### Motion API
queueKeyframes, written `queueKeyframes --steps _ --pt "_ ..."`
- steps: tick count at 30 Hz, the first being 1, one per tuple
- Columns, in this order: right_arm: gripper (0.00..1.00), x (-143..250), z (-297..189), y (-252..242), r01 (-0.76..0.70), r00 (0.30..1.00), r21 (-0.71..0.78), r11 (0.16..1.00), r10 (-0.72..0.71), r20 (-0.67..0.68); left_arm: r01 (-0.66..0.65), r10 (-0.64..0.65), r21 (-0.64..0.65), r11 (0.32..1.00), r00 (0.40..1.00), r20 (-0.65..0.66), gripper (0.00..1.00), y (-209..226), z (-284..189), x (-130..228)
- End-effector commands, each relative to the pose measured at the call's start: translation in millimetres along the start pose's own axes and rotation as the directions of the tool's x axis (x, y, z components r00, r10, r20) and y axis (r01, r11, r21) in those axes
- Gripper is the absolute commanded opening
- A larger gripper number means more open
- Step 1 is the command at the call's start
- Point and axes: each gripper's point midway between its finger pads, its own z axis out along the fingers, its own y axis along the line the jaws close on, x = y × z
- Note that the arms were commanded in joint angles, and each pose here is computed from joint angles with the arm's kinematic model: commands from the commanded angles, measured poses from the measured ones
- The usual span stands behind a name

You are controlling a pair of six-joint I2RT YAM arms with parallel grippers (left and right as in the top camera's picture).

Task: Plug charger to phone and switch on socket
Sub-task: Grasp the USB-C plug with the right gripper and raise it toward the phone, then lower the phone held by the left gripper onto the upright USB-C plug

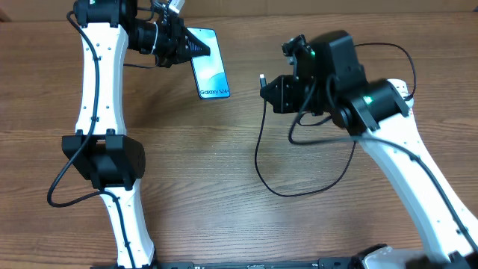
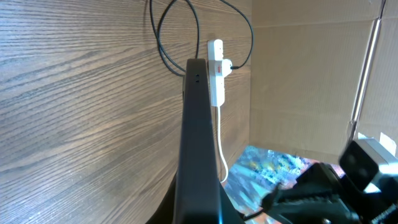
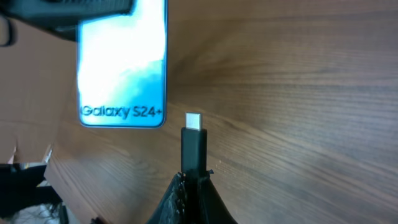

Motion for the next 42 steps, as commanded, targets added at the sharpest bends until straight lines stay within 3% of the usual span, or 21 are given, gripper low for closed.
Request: queueKeyframes --steps 1,6,11,19,28,42 --pt "0.04 9.5 -15.1 2.0 0.014 0.999 -0.008 1.000 -0.014 0.049 -0.045 0.045 0.078 0.996 0.999 -0.002 0.04 -17.6 -2.1 1.9" --pt "0.04 28.3 -18.6 2.9 -0.012 0.996 -0.068 0.998 0.018 0.082 -0.055 0.056 0.140 0.989 0.998 -0.004 0.04 -28.3 -3.2 2.4" --pt "0.04 47.0 -12.4 22.6 -0.012 1.000 -0.209 0.978 0.016 0.019 -0.061 0.064 0.156 0.986 0.998 -0.014 0.04 -33.5 0.7 4.6" --pt "0.04 54.7 -7.0 38.9 0.027 1.000 -0.240 0.970 -0.025 0.009 -0.119 0.125 0.290 0.949 0.992 -0.002 0.04 -59.7 -1.0 2.8" --pt "0.04 42.7 -8.4 45.7 0.041 0.998 -0.264 0.964 -0.027 0.058 -0.039 0.047 0.300 0.953 0.999 -0.020 0.04 -62.4 -1.6 -0.3" --pt "0.04 39.8 -8.6 47.1 0.046 0.997 -0.269 0.962 -0.028 0.069 -0.038 0.065 0.359 0.933 0.996 -0.066 0.04 -87.3 16.4 4.7"
